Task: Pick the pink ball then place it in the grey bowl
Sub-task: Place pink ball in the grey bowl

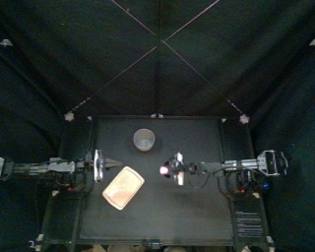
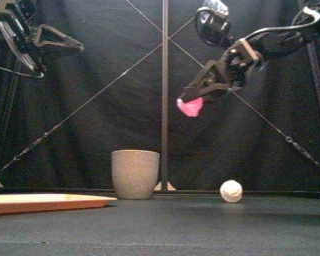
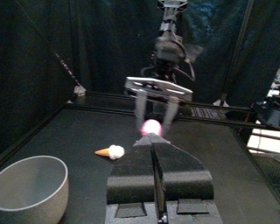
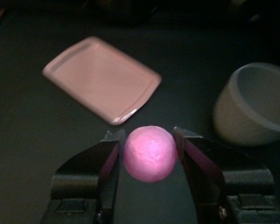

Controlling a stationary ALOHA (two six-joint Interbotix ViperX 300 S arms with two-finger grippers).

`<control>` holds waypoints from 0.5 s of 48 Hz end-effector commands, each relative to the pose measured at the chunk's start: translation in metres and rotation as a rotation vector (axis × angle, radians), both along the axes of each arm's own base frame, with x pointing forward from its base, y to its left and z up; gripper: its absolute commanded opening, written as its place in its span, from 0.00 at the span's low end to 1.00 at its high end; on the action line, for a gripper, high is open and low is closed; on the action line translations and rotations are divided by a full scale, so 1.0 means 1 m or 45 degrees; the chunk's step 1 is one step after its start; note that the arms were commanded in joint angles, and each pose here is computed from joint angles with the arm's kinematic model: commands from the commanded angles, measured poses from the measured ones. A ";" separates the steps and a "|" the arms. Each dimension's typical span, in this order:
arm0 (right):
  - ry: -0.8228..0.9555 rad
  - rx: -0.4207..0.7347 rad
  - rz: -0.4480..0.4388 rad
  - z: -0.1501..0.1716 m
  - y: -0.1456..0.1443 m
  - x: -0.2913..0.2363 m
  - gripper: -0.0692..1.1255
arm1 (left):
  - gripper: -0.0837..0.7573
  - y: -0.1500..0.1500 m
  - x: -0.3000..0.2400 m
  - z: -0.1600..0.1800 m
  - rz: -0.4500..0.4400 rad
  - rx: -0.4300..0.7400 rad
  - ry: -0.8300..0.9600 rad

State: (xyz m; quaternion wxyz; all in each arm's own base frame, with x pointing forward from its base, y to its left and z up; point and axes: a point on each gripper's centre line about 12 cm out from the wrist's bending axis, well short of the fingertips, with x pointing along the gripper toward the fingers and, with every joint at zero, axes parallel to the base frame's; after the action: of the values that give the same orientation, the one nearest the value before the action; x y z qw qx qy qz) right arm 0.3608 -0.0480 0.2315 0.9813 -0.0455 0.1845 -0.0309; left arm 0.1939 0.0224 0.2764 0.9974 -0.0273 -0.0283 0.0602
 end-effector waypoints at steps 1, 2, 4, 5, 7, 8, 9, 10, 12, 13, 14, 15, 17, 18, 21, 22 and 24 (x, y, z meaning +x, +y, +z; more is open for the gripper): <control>-0.286 -0.030 -0.093 0.031 -0.048 0.011 0.70 | 0.19 0.001 0.001 0.004 0.007 -0.005 -0.018; -0.321 -0.032 -0.110 0.033 -0.056 0.012 0.70 | 0.19 0.001 0.001 0.003 0.007 -0.006 -0.016; -0.386 -0.034 -0.142 0.035 -0.071 0.014 0.70 | 0.19 0.001 0.001 0.002 0.007 -0.006 -0.012; -0.409 -0.033 -0.158 0.036 -0.078 0.016 0.70 | 0.19 0.001 0.001 0.003 0.007 -0.004 -0.016; -0.453 -0.031 -0.190 0.035 -0.093 0.019 0.70 | 0.19 0.001 0.001 0.002 0.007 -0.002 -0.012; -0.474 -0.026 -0.203 0.034 -0.099 0.022 0.70 | 0.19 0.001 0.001 0.001 0.009 -0.002 -0.010; -0.489 -0.023 -0.211 0.033 -0.104 0.025 0.70 | 0.19 0.001 0.001 0.001 0.009 -0.002 -0.012; -0.506 -0.022 -0.220 0.032 -0.109 0.028 0.70 | 0.19 0.001 0.001 0.001 0.009 -0.002 -0.012; -0.522 -0.018 -0.240 0.029 -0.119 0.036 0.70 | 0.19 0.002 0.001 0.001 0.011 0.000 -0.010; -0.524 -0.013 -0.250 0.027 -0.123 0.040 0.70 | 0.19 0.001 0.000 0.001 0.009 -0.002 -0.010; -0.527 -0.011 -0.254 0.026 -0.126 0.045 0.70 | 0.19 0.001 0.000 0.000 0.009 -0.001 -0.008; -0.528 -0.006 -0.262 0.024 -0.131 0.052 0.70 | 0.19 0.002 0.000 -0.001 0.011 -0.001 -0.006; -0.524 0.005 -0.274 0.019 -0.138 0.061 0.70 | 0.19 0.002 0.000 -0.001 0.011 -0.001 -0.004; -0.523 0.011 -0.279 0.017 -0.140 0.066 0.70 | 0.19 0.002 0.000 -0.002 0.011 -0.001 -0.002; -0.504 0.032 -0.304 0.007 -0.148 0.079 0.70 | 0.19 0.001 0.000 -0.003 0.011 -0.002 0.002; -0.496 0.041 -0.316 0.005 -0.151 0.082 0.70 | 0.19 0.001 0.000 -0.004 0.011 -0.002 0.006; -0.470 0.056 -0.334 -0.003 -0.156 0.090 0.70 | 0.19 0.001 0.000 -0.006 0.011 -0.005 0.011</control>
State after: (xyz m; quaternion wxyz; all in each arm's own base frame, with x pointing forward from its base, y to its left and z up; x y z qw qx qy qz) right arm 0.4377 -0.1952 0.2179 0.9879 0.0043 0.0206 -0.1539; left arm 0.1921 0.0230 0.2664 0.9975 -0.0277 -0.0168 0.0627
